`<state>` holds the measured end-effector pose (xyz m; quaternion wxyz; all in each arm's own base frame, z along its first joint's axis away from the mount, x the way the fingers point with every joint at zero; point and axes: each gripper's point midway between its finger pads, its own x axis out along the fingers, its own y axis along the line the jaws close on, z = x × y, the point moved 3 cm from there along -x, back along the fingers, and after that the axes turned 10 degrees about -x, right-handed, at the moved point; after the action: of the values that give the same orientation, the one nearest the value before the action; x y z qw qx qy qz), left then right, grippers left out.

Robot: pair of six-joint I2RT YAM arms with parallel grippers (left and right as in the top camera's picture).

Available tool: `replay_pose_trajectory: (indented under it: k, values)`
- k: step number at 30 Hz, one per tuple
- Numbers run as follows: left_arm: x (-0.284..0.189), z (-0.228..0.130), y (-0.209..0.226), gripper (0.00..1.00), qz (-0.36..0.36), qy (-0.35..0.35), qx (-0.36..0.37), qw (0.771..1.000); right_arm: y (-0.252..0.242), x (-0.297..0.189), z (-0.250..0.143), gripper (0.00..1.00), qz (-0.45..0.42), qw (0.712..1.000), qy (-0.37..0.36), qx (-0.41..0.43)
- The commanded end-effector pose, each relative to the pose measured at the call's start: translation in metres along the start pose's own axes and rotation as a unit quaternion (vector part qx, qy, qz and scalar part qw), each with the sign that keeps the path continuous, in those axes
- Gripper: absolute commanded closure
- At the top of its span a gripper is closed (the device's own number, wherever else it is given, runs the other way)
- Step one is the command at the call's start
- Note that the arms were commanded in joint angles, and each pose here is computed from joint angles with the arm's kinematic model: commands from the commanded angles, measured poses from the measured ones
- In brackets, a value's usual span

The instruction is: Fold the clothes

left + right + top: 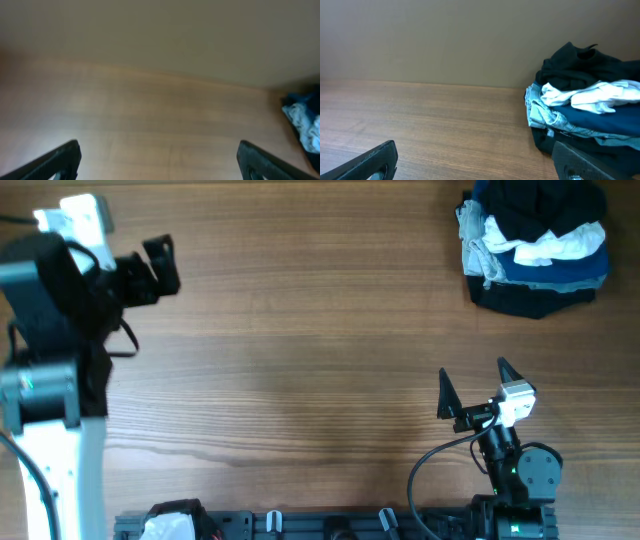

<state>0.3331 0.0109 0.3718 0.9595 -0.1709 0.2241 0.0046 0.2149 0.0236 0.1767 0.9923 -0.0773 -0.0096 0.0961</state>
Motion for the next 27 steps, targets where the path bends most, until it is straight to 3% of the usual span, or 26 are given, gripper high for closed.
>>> replay_pose_trajectory:
  k: [1, 13, 20, 27]
  values:
    - [-0.004, -0.033, -0.003, 0.0, -0.032, -0.016, 0.033, 0.999, -0.001, 0.0, 0.002, 0.0, -0.005, 1.0, -0.006, -0.01]
    - [-0.029, -0.134, 0.014, 0.0, -0.094, -0.114, 0.054, 0.988, -0.001, 0.0, 0.002, 0.0, -0.005, 1.0, -0.006, -0.01]
    - [-0.042, -0.163, 0.015, 0.0, -0.125, -0.184, 0.07, 0.972, -0.001, 0.0, 0.002, 0.0, -0.005, 1.0, -0.006, -0.01]
    - [-0.053, -0.167, 0.014, 0.0, -0.152, -0.246, 0.061, 0.955, -0.001, 0.0, 0.002, 0.0, -0.005, 1.0, -0.006, -0.01]
